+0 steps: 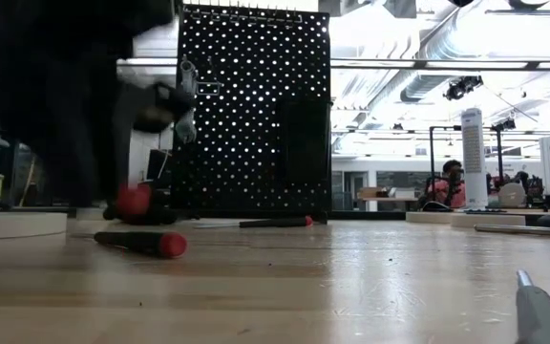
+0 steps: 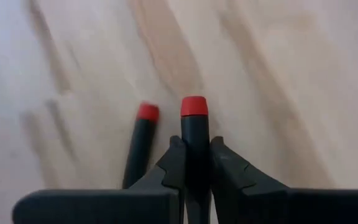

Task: Hang tools onto peg board
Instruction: Put the black nut driver into the black bin on the peg board

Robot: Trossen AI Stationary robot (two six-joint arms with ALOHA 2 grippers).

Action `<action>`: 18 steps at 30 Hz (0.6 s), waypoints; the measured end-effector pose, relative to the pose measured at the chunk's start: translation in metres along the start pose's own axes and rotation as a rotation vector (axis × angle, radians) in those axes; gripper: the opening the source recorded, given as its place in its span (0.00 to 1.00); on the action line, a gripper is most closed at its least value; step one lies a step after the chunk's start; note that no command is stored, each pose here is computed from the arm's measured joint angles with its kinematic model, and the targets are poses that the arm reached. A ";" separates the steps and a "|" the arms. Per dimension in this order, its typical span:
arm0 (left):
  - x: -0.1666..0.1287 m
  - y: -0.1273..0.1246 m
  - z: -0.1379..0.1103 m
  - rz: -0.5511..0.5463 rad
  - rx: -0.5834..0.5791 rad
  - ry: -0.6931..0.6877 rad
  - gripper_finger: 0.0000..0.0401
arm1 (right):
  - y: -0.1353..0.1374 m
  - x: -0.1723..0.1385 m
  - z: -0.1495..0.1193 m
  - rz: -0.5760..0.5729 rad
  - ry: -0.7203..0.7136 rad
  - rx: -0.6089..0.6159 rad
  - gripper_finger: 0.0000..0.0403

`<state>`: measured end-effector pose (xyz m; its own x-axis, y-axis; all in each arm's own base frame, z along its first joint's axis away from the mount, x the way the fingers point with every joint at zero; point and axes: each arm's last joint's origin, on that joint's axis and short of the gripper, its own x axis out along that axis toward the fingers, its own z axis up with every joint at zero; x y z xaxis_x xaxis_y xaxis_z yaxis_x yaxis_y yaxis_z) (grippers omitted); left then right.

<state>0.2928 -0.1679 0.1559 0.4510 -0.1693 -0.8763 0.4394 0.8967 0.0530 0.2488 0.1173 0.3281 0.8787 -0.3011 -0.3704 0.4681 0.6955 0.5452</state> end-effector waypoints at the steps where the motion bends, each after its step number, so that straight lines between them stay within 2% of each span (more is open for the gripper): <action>1: -0.008 0.001 0.003 -0.001 -0.005 -0.024 0.08 | 0.000 0.000 0.000 0.005 0.002 0.002 0.61; 5: -0.044 0.009 0.014 0.031 -0.038 -0.154 0.08 | 0.004 0.000 0.002 0.039 -0.002 0.005 0.61; 7: -0.068 0.018 0.023 0.084 -0.065 -0.283 0.08 | 0.007 0.000 0.004 0.063 -0.021 0.001 0.61; 9: -0.093 0.032 0.033 0.158 -0.104 -0.444 0.08 | 0.010 -0.001 0.008 0.085 -0.064 -0.002 0.61; 14: -0.152 0.084 0.060 0.354 -0.255 -0.969 0.08 | 0.017 -0.010 0.024 0.116 -0.201 -0.020 0.61; 18: -0.173 0.132 0.066 0.467 -0.411 -1.321 0.08 | 0.020 -0.024 0.043 0.172 -0.283 -0.026 0.61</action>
<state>0.3243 -0.0474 0.3464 0.9572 0.1228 0.2622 -0.0903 0.9870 -0.1328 0.2405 0.1104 0.3799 0.9375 -0.3447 -0.0487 0.3112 0.7671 0.5610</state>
